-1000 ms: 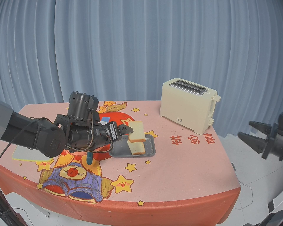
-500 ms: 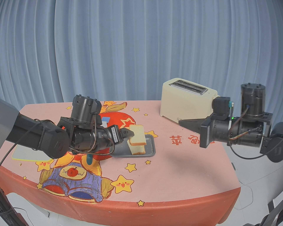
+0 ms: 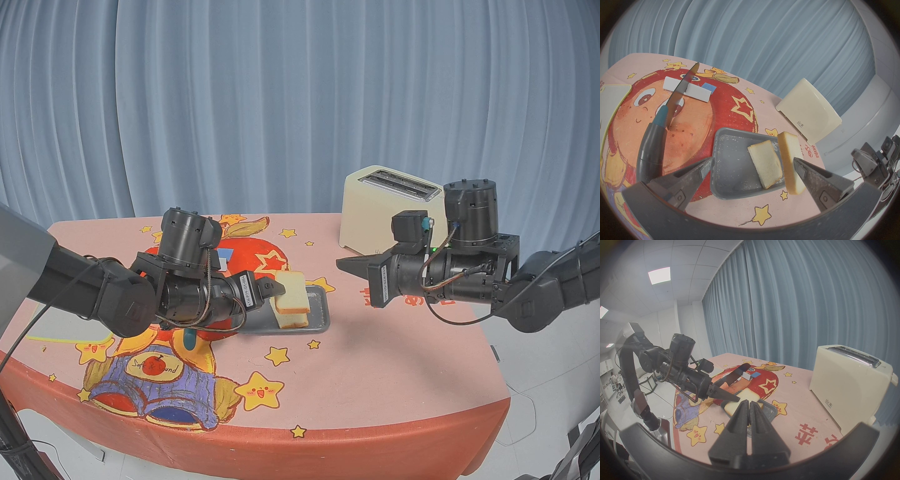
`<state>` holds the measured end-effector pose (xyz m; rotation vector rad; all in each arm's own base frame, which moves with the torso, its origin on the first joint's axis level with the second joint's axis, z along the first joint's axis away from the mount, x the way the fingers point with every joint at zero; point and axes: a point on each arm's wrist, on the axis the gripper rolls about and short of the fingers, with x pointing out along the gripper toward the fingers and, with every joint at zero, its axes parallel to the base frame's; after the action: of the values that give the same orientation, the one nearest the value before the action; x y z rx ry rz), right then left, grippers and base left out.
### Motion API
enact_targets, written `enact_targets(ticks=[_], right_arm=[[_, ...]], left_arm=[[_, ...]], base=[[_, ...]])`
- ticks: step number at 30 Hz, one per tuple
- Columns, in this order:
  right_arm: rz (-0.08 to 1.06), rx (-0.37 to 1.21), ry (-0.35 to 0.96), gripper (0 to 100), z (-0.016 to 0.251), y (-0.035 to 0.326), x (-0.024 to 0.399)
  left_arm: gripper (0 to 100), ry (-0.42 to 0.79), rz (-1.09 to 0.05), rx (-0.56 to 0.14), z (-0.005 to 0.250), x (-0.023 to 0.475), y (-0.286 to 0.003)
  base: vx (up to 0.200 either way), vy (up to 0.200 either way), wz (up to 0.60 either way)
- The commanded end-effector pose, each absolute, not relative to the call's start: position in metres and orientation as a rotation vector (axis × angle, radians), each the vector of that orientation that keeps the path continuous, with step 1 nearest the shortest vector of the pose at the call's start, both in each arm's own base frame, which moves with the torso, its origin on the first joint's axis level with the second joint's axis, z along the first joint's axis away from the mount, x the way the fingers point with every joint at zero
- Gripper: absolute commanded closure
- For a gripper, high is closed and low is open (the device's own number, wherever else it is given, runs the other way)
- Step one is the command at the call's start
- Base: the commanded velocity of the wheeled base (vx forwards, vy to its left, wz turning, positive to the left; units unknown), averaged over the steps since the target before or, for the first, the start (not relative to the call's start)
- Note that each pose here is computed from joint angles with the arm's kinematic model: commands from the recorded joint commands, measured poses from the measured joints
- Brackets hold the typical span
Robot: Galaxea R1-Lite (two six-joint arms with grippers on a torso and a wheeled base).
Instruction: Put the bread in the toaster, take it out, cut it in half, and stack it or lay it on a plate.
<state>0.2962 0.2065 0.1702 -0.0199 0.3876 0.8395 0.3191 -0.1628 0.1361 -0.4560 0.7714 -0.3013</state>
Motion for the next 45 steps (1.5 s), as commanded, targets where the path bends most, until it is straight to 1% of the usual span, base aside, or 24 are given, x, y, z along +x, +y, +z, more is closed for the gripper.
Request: enact_targets(ticks=[1,7,8,22,24,26,27,31,32,33,35,38,40,45], right_arm=[[0.842,-0.026,0.433,100,0.149,0.217,0.310],[0.869,-0.040,0.451,100,0.141,0.232,0.306],[0.871,-0.043,0.459,100,0.137,0.236,0.307],[0.859,-0.033,0.461,100,0.139,0.230,0.307],[0.854,-0.026,0.433,100,0.150,0.225,0.305],[0.848,-0.018,0.404,100,0.162,0.220,0.302],[0.838,-0.010,0.389,100,0.170,0.214,0.299],[0.802,0.000,0.353,100,0.186,0.190,0.285],[0.802,0.000,0.353,100,0.186,0.190,0.285],[0.757,0.004,0.333,100,0.194,0.175,0.278],[0.701,0.008,0.314,100,0.201,0.159,0.270],[0.638,0.014,0.301,100,0.206,0.138,0.261],[0.588,0.022,0.291,100,0.209,0.118,0.248],[0.523,0.033,0.271,100,0.210,0.087,0.213]], left_arm=[[0,0.794,-0.292,-0.448,0.127,0.323,-0.165],[0,0.796,-0.289,-0.448,0.124,0.326,-0.165],[0,0.794,-0.290,-0.447,0.125,0.327,-0.165],[0,0.792,-0.296,-0.448,0.128,0.323,-0.166],[0,0.787,-0.296,-0.449,0.129,0.322,-0.165],[0,0.764,-0.306,-0.455,0.139,0.318,-0.163],[0,0.741,-0.317,-0.463,0.149,0.313,-0.161],[0,0.708,-0.333,-0.468,0.163,0.301,-0.155],[0,0.708,-0.333,-0.468,0.163,0.301,-0.155],[0,0.685,-0.348,-0.472,0.173,0.291,-0.153],[0,0.665,-0.368,-0.469,0.182,0.281,-0.151],[0,0.638,-0.390,-0.452,0.191,0.268,-0.147],[0,0.602,-0.406,-0.438,0.202,0.254,-0.139],[0,0.508,-0.441,-0.424,0.225,0.219,-0.119]], base=[[0.000,0.000,0.00],[0.000,0.000,0.00],[0.000,0.000,0.00],[0.000,0.000,0.00],[0.000,0.000,0.00],[0.000,0.000,0.00],[0.000,0.000,0.00],[0.000,0.000,0.00],[0.000,0.000,0.00],[0.000,0.000,0.00],[0.000,0.000,0.00],[0.000,0.000,0.00],[0.000,0.000,0.00],[0.000,0.000,0.00]])
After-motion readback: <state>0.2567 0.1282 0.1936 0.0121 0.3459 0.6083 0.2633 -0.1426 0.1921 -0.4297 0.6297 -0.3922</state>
